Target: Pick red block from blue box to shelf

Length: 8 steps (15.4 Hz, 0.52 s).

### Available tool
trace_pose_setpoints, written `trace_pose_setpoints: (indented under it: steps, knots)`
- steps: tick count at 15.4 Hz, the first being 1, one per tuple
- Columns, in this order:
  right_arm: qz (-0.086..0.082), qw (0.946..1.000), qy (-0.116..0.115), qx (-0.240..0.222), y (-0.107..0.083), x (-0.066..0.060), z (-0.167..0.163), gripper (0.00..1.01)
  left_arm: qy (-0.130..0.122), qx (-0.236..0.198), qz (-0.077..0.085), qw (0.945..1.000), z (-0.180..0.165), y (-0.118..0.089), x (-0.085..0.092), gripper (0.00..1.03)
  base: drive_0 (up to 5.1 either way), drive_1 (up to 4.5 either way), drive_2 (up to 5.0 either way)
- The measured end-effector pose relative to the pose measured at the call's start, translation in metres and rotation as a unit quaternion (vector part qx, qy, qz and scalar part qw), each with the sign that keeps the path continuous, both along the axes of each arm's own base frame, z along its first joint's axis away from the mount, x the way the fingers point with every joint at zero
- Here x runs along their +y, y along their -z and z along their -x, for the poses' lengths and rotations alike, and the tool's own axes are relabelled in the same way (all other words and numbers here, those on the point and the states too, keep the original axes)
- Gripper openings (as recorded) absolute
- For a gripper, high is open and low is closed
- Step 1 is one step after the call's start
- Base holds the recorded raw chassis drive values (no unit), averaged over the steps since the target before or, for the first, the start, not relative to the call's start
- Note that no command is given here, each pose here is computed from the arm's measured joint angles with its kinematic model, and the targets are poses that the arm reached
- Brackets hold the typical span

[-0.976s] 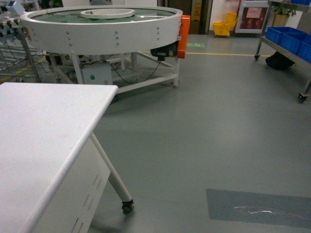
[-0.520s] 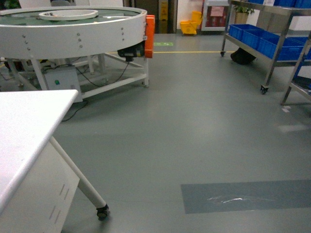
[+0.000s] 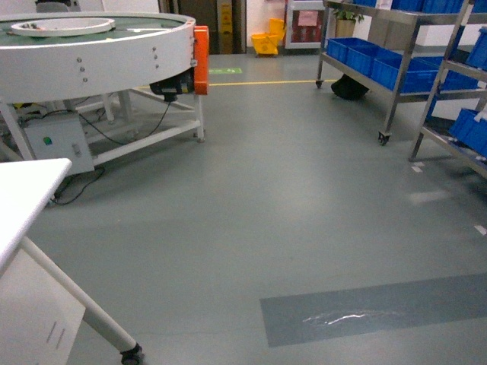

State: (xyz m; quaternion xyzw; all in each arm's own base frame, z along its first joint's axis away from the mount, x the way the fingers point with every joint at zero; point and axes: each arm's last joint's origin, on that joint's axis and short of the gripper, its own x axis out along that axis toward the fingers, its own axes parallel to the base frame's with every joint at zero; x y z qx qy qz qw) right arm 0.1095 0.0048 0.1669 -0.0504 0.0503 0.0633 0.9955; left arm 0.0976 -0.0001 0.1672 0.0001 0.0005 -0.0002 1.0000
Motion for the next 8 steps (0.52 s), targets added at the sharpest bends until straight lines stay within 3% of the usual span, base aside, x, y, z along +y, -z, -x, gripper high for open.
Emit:
trace_pose_setpoints:
  steps: [8]
  knots:
    - [0.000,1.0000,-0.001,0.000,0.0000,0.0002,0.0000,0.29,-0.001,0.000,0.000,1.0000,0.0000,0.0000,0.0002,0.98,0.3,4.44,-3.8]
